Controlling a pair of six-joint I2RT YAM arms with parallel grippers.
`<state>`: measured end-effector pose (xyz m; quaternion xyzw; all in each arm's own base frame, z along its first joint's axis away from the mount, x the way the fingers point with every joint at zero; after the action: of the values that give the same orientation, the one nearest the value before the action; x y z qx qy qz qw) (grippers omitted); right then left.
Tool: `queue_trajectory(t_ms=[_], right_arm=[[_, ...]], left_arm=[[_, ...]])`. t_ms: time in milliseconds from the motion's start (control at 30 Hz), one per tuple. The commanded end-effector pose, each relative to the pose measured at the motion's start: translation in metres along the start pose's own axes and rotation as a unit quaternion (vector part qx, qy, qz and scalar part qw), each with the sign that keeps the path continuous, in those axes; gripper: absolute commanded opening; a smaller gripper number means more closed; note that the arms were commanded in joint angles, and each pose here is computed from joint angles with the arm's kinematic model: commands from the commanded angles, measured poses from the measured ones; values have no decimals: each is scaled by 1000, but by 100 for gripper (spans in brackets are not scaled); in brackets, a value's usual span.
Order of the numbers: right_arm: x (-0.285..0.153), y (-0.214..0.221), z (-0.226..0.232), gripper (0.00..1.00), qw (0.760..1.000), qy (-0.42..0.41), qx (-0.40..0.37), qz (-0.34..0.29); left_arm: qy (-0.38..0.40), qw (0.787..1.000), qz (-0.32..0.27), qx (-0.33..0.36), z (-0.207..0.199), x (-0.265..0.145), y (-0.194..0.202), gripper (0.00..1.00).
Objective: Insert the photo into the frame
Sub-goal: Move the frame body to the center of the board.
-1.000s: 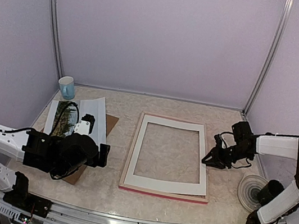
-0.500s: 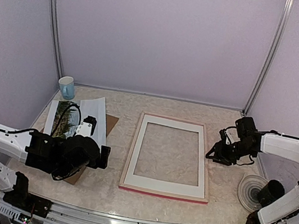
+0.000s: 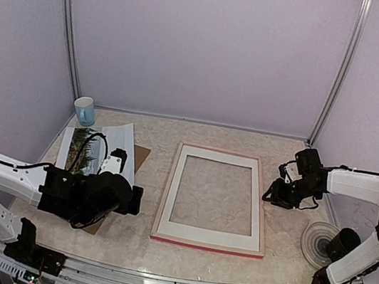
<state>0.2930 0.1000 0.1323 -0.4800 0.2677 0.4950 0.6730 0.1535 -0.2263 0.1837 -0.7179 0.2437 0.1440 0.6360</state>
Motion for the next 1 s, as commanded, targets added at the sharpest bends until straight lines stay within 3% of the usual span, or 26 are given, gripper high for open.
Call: queue_trajectory(t_ms=[0,433,700,967], right_arm=[[17,4,-1,40,1000,14,0,6],[39,10,2,27,1000,19,-4,19],[46,10,3,13,1000,19,3,16],[53,3,9,10,1000,16,11,10]], left_arm=[[5,1000,-2,-16,-7,0,-8,99],[7,1000,4,-22,-10,0,-10,99],[9,1000,2,-16,-17,1,-14,99],[9,1000,4,-18,-18,2,-13,99]])
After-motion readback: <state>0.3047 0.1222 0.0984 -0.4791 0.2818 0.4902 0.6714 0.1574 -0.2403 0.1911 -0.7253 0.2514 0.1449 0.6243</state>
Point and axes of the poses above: each gripper's point midway between its finger pads, its own x axis out along the fingers, its own z axis along the line the jaws close on, y = z × x, the point moved 8 cm from there along -x, back along the fingers, and after that the axes turned 5 degrees about -x, right-handed, at the moved point
